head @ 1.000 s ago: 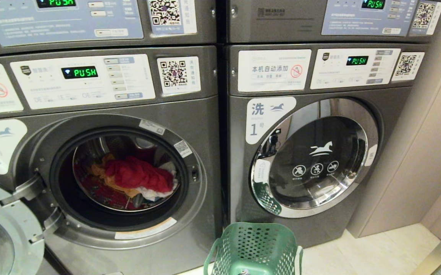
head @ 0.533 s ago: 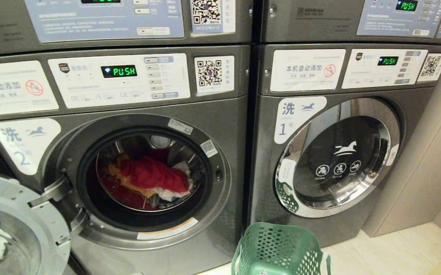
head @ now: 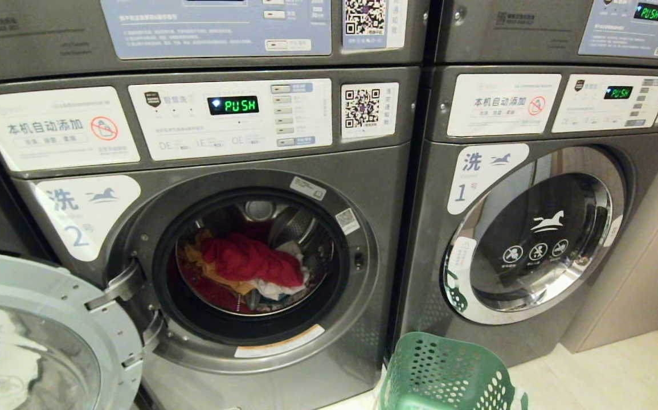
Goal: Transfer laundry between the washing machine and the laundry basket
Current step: Pick a cloth and place it into the basket
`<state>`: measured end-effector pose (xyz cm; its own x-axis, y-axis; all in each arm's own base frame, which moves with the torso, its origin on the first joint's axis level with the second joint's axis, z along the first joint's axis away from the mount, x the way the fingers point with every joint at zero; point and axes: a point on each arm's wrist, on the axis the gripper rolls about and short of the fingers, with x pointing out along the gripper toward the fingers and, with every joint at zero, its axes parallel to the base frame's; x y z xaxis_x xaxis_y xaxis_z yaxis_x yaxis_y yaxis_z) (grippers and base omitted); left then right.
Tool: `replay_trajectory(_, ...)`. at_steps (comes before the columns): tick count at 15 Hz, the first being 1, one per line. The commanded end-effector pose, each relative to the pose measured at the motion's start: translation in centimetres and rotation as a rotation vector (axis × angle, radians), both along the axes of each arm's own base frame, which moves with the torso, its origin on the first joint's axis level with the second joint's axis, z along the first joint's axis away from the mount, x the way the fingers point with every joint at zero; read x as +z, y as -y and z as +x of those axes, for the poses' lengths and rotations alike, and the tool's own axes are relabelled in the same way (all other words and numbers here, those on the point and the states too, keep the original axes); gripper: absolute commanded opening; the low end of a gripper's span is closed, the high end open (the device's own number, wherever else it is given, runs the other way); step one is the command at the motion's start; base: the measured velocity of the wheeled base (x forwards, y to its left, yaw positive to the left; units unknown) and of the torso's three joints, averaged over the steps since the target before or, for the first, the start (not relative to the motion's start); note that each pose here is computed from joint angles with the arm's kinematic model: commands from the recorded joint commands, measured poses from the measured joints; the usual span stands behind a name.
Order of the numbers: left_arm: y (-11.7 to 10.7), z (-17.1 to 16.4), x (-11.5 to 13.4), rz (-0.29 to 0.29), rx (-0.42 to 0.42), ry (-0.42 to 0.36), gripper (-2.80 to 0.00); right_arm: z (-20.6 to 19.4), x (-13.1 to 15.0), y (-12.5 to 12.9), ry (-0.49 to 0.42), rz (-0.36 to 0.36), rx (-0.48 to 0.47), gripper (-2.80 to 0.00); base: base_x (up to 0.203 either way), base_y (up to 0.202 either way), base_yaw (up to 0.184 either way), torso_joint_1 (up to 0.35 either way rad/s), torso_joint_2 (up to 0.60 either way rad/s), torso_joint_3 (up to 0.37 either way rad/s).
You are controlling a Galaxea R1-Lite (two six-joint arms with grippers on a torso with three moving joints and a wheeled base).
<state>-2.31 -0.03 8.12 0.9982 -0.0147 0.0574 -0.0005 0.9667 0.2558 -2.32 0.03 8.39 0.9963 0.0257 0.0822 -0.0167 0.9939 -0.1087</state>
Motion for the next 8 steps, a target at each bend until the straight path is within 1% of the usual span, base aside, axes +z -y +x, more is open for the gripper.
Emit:
replay_trajectory(1,0.0,0.02,-0.03,0.002,-0.001,-0.002,-2.8,0.28,-0.93,0.0,-0.035,-0.001,0.0,-2.8,0.0,0.0,0.0,0.0,0.0,0.0)
replay_trajectory(2,0.0,0.02,-0.03,0.003,-0.001,-0.002,-2.8,0.27,-0.93,0.0,-0.034,-0.001,0.0,-2.8,0.0,0.0,0.0,0.0,0.0,0.0)
replay_trajectory(3,0.0,0.02,-0.03,0.003,-0.001,-0.002,-2.8,0.27,-0.93,0.0,-0.034,-0.001,0.0,-2.8,-0.069,-0.002,0.001,0.012,0.01,-0.002)
replay_trajectory(8,0.0,0.02,-0.03,0.003,-0.001,-0.002,-2.8,0.29,-0.99,0.0,-0.038,-0.002,0.0,-2.8,-0.189,0.0,0.0,0.007,0.0,0.004)
